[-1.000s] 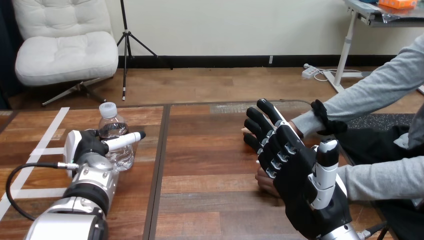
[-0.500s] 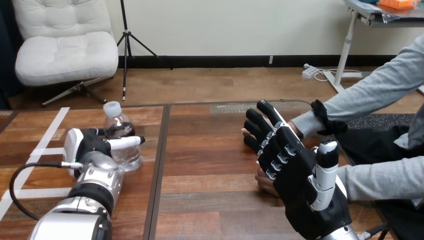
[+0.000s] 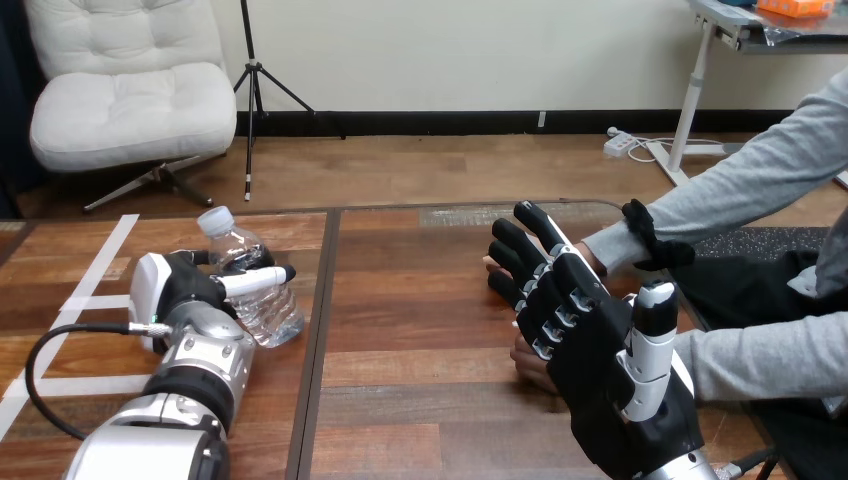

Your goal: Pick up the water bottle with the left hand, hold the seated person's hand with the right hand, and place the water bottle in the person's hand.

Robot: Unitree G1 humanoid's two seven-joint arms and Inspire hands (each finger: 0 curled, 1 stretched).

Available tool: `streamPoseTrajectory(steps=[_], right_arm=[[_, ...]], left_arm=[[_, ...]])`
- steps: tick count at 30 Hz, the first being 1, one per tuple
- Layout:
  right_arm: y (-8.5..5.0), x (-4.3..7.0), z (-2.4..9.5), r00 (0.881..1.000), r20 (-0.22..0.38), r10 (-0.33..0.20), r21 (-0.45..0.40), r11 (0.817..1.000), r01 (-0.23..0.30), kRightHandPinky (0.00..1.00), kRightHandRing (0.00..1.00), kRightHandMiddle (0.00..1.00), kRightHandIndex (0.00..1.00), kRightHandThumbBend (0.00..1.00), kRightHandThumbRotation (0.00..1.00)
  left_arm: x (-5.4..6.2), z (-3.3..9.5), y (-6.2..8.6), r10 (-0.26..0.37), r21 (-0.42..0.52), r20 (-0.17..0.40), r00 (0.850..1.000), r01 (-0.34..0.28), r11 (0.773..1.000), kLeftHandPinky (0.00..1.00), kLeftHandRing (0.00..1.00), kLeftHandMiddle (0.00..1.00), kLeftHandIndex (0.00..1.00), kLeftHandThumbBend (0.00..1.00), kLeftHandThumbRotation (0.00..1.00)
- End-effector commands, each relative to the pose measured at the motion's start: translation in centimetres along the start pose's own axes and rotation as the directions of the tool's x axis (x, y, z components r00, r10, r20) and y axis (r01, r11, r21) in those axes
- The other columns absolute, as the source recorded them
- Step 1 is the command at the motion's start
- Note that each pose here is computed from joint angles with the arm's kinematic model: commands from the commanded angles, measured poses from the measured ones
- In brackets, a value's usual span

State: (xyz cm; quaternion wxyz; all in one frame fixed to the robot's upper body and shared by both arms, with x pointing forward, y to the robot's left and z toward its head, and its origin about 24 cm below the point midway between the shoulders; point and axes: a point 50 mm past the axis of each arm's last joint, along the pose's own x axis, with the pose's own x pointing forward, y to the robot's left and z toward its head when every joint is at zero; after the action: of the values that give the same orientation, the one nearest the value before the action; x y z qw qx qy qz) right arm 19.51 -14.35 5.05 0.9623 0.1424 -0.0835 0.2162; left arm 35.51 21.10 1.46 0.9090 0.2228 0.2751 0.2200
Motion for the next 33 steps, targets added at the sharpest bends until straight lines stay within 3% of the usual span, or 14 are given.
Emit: streamPoseTrajectory(steps=[1, 12, 33], right_arm=[[0.31, 0.97, 1.7, 0.996, 0.088, 0.03, -0.02, 0.999, -0.028, 1.0, 0.98, 0.96, 0.98, 0.99, 1.0], [0.29, 0.97, 1.65, 0.996, 0.09, 0.029, -0.021, 0.999, -0.028, 1.0, 0.98, 0.96, 0.98, 0.99, 1.0], [0.3, 0.99, 1.6, 0.996, 0.084, 0.028, -0.019, 0.999, -0.027, 1.0, 0.98, 0.96, 0.98, 0.99, 1.0]], left_arm=[[-0.2, 3.11, 0.15, 0.015, -0.024, 0.106, 0.994, -0.012, 1.0, 0.14, 0.2, 0.28, 0.74, 0.7, 0.0], [-0.22, 3.13, 0.15, 0.021, -0.021, 0.116, 0.993, -0.019, 1.0, 0.16, 0.22, 0.3, 0.69, 0.71, 0.0], [-0.42, 2.7, -0.29, 0.027, -0.027, 0.146, 0.989, -0.023, 0.999, 0.21, 0.27, 0.34, 0.51, 0.76, 0.0]])
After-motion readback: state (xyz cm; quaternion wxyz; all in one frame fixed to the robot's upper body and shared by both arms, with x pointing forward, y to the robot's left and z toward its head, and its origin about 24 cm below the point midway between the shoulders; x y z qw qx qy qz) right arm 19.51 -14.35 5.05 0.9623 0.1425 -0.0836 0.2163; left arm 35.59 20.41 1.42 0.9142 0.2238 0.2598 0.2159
